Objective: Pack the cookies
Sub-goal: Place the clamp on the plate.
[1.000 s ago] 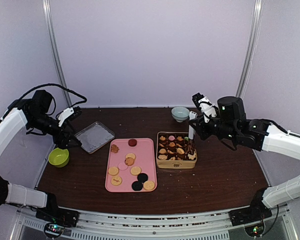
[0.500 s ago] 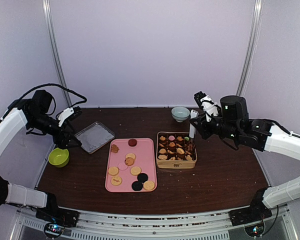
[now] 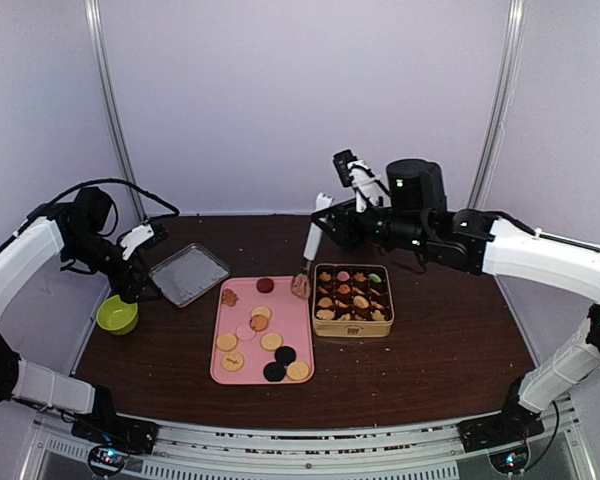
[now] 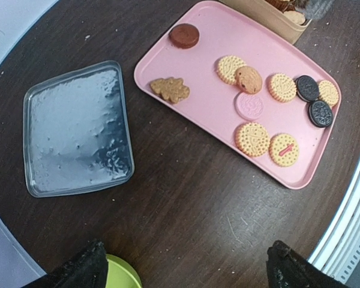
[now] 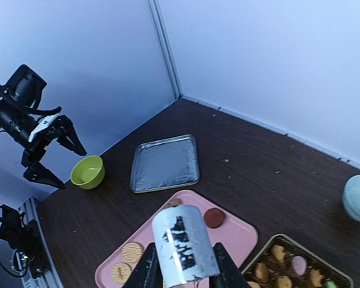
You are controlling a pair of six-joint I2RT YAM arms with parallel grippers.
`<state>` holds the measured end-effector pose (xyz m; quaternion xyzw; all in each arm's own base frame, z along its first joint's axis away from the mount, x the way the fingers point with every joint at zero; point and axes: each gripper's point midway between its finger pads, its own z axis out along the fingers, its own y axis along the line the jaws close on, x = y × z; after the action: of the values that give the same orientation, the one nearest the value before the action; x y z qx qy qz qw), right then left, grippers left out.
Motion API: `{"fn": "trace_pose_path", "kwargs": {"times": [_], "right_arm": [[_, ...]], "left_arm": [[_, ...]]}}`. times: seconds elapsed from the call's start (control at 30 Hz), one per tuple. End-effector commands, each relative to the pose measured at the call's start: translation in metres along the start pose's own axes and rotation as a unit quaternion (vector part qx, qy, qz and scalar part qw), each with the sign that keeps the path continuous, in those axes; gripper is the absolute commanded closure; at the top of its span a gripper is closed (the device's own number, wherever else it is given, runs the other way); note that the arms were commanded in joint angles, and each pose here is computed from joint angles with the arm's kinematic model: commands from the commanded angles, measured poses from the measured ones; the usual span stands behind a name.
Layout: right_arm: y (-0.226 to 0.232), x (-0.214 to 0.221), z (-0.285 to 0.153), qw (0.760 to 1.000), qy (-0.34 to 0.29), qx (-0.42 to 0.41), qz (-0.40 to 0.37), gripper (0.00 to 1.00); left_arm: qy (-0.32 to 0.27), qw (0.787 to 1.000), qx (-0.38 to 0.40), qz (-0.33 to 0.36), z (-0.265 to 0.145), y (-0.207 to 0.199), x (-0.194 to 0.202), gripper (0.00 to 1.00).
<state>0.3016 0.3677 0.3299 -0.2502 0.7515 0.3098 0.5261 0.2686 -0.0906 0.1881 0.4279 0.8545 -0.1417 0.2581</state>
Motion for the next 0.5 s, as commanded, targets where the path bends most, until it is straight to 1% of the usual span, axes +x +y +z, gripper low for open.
{"fn": "trace_pose_path", "kwargs": {"times": [0.0, 0.07, 0.2, 0.23, 0.33, 0.47], "right_arm": [[0.032, 0.013, 0.04, 0.994, 0.046, -0.037, 0.088, 0.83], [0.037, 0.028, 0.06, 0.99, 0.078, -0.037, 0.115, 0.81], [0.037, 0.06, 0.091, 0.978, 0.134, -0.021, 0.155, 0.82], [0.034, 0.075, 0.099, 0.974, 0.156, -0.011, 0.163, 0.82], [0.028, 0.094, 0.114, 0.966, 0.188, 0.014, 0.175, 0.81], [0.023, 0.114, 0.129, 0.954, 0.213, 0.03, 0.208, 0.78]], "left_arm": [[0.009, 0.999, -0.03, -0.003, 0.012, 0.022, 0.004, 0.05], [0.011, 0.999, -0.032, -0.003, 0.019, 0.027, 0.004, 0.05], [0.022, 0.999, -0.023, -0.015, 0.039, 0.042, 0.005, 0.09], [0.03, 0.999, -0.019, -0.021, 0.049, 0.047, 0.008, 0.1], [0.036, 0.999, -0.019, -0.032, 0.065, 0.061, 0.007, 0.11], [0.046, 0.998, -0.032, -0.039, 0.084, 0.082, 0.005, 0.12]]}}
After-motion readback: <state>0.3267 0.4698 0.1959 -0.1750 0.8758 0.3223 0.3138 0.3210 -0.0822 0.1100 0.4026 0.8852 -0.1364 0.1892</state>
